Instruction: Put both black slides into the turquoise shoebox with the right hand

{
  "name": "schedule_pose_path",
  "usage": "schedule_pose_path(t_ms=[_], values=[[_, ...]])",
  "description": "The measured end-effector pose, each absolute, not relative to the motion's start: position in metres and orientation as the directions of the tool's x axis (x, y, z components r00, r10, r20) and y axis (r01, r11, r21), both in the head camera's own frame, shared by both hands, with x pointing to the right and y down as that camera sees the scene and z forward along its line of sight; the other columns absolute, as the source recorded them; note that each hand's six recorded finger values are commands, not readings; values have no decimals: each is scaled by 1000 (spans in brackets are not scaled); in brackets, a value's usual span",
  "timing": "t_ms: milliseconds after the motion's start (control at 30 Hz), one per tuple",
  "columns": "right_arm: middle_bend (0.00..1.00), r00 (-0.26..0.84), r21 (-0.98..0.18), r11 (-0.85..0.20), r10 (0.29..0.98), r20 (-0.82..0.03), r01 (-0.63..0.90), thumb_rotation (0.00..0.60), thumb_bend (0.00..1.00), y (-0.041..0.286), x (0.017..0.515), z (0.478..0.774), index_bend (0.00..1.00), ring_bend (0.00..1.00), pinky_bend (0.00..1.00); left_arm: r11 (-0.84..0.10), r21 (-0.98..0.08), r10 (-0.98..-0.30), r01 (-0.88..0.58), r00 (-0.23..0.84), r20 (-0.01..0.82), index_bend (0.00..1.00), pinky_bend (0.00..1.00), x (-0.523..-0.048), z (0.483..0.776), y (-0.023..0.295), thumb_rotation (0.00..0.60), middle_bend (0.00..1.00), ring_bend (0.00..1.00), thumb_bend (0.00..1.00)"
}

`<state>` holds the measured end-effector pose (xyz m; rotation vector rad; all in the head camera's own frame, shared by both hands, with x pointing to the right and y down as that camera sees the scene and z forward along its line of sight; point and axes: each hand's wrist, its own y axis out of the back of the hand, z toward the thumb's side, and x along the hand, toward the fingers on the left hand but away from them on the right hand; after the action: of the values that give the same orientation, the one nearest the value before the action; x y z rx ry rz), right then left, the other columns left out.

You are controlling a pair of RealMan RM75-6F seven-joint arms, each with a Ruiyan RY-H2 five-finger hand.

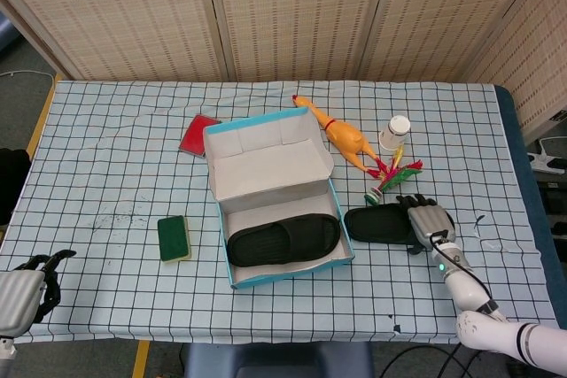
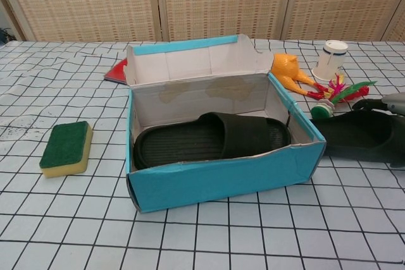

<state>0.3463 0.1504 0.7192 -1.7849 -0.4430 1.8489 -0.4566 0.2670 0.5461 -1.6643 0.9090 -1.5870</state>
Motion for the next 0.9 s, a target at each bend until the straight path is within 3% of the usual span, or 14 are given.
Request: schedule_pose_path(t_ms=[133,233,367,700,900], values=[[164,3,-567,-813,572,-820,-136,600,38,151,346,725,46,10,204,-546,-837,-838,-42,23,545,255,531,-457,547,267,600,197,310,532],[304,5,-576,-807,581,-814,-130,600,38,150,345,724,166,107,245,-548,-835,-836,-41,26,547,255,532,-456,547,268,600,197,310,533],[414,20,-600,-789,603,-798,-135,600,38,150,344,719,318,214,316,-548,-835,-836,-39,26,548,255,531,-456,547,268,600,197,310,532],[474,50,-697,-703,698,-715,-143,600,38,147,341,686,432,279,356,-550,-834,-835,-38,25,549,255,531,-456,548,268,600,197,310,532],[521,69,-809,-561,812,-579,-177,600,38,142,335,654,486,333,393,-552,-833,-834,-38,24,551,255,531,-456,549,268,600,197,310,533]])
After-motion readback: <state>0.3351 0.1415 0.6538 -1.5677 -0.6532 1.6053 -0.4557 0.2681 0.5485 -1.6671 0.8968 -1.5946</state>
